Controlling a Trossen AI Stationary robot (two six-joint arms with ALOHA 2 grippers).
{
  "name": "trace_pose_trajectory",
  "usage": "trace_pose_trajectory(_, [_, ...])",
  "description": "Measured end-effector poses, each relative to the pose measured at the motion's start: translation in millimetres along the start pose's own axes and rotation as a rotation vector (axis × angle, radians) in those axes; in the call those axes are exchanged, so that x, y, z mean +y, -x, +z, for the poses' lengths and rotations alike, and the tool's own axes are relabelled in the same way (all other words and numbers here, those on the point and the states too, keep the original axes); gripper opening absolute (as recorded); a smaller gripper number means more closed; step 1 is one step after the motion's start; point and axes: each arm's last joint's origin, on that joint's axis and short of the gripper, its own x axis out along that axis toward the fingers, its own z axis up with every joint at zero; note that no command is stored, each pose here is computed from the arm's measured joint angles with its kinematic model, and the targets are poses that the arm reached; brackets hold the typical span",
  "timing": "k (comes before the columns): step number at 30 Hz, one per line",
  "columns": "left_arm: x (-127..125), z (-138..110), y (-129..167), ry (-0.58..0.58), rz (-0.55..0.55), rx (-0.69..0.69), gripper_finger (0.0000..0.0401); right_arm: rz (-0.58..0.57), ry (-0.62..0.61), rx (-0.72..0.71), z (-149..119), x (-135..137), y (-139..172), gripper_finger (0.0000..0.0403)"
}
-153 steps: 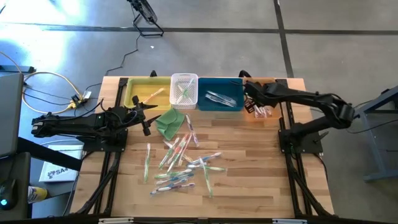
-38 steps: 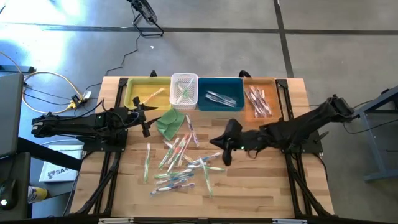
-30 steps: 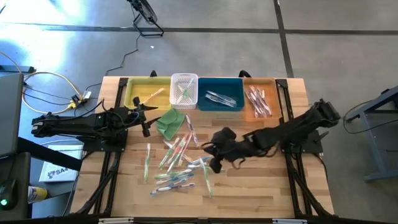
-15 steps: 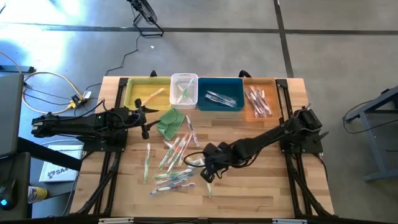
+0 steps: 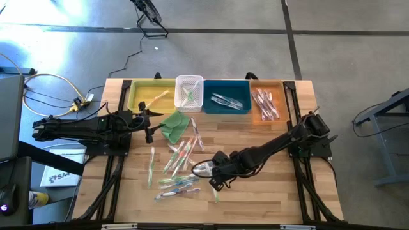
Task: Pick & Place Toothbrushes
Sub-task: Put the green toothbrush into the white bin
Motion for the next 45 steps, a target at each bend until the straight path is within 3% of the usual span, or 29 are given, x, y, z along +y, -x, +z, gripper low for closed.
trace_pose_trajectory(7, [0.1,0.0,0.0,0.000,0.003,0.000,0.0211,0.007,-0.038,0.068,-9.0,4.5,-28.3,0.0114])
trace_pose_trajectory(13, [0.1,0.0,0.0,0.000,0.003,0.000,0.0211,0.045,-0.067,0.111,-14.8,9.7,-46.2,0.0145])
trace_pose_trajectory(27, [0.1,0.1,0.0,0.000,0.003,0.000,0.0211,0.070,-0.059,0.142,-23.6,12.7,-83.4,0.0151])
trace_pose_trajectory(45, [0.1,0.1,-0.1,0.001,0.003,0.000,0.0211,0.121,0.046,0.113,-13.7,13.6,-85.8,0.0147])
